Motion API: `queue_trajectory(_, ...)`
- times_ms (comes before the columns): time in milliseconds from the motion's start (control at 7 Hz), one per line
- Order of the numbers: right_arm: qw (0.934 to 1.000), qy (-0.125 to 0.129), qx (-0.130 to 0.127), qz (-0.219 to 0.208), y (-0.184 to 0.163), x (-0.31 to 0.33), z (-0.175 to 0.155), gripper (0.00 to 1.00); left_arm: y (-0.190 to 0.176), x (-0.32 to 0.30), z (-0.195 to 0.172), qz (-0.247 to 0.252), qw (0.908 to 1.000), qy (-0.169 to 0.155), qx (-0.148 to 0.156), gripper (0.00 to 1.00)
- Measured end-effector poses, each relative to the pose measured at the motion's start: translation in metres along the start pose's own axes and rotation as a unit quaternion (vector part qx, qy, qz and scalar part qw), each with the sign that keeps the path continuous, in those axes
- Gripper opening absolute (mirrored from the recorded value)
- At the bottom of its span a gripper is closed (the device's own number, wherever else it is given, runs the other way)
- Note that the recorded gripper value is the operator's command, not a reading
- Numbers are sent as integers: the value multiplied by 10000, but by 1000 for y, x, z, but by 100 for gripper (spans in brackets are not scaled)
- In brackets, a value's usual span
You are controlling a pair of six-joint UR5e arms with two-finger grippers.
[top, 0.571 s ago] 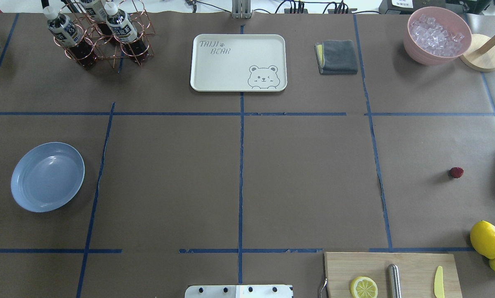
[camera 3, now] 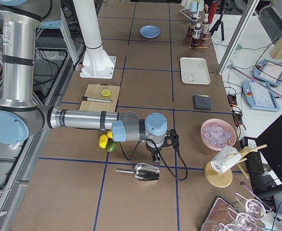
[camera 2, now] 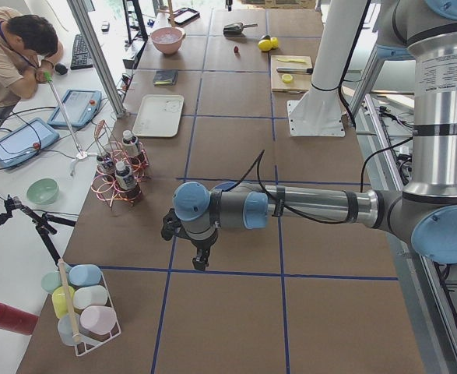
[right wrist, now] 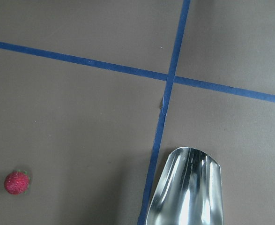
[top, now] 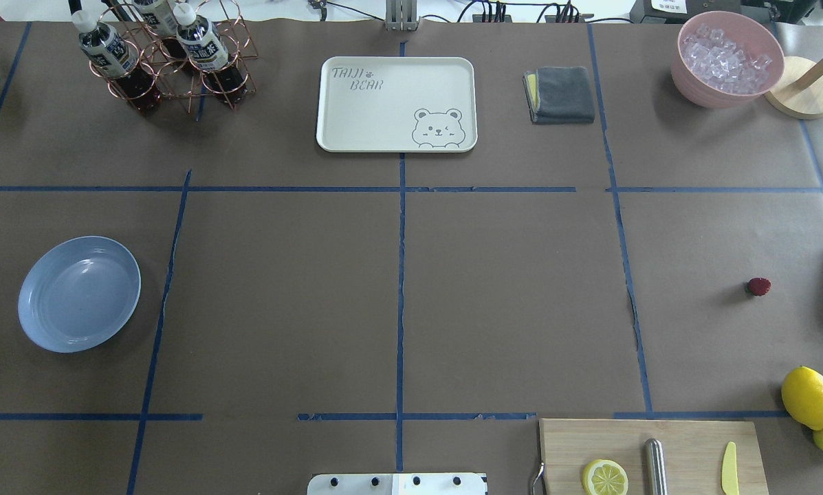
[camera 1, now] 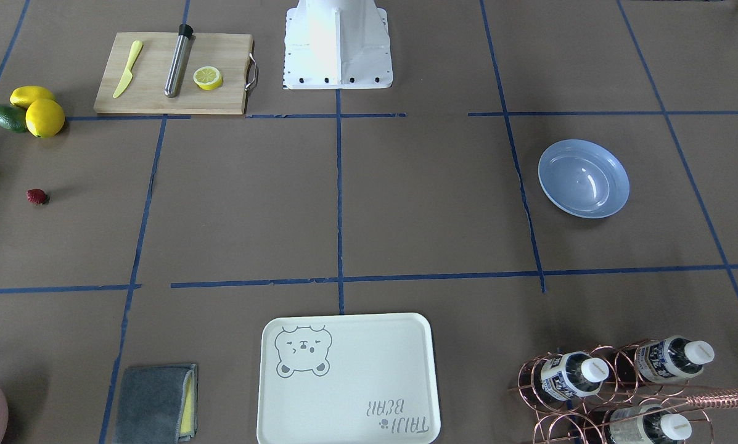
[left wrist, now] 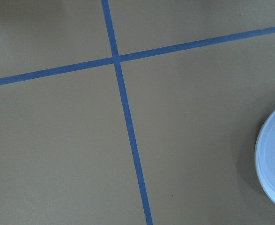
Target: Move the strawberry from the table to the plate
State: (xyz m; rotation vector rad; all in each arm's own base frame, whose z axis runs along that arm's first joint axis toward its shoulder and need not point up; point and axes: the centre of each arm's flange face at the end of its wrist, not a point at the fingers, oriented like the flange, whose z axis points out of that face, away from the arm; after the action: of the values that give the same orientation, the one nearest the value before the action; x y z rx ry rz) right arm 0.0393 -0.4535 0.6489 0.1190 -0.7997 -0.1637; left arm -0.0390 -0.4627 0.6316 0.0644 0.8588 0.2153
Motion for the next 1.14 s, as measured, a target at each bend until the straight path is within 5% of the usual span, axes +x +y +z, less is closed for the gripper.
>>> queue_trajectory(286,9999,4,102,-109,-4,-10,-10,100,-10,5,-7,407,9983,-305,288,100)
queue_trajectory(571,9993,30,272,-259,-13,-26,-26,100,-27,21,-19,1242,9860,-516,983,100)
queue_trajectory(857,9985,33,408,-369,-25,-39,-39,100,-45,41,-28,2332,9516,-638,1899,100)
queue_trajectory(1143,9983,21,434,-395,-33,-40,-40,100,-50,47,-13,2848,9305,-558,2232,100)
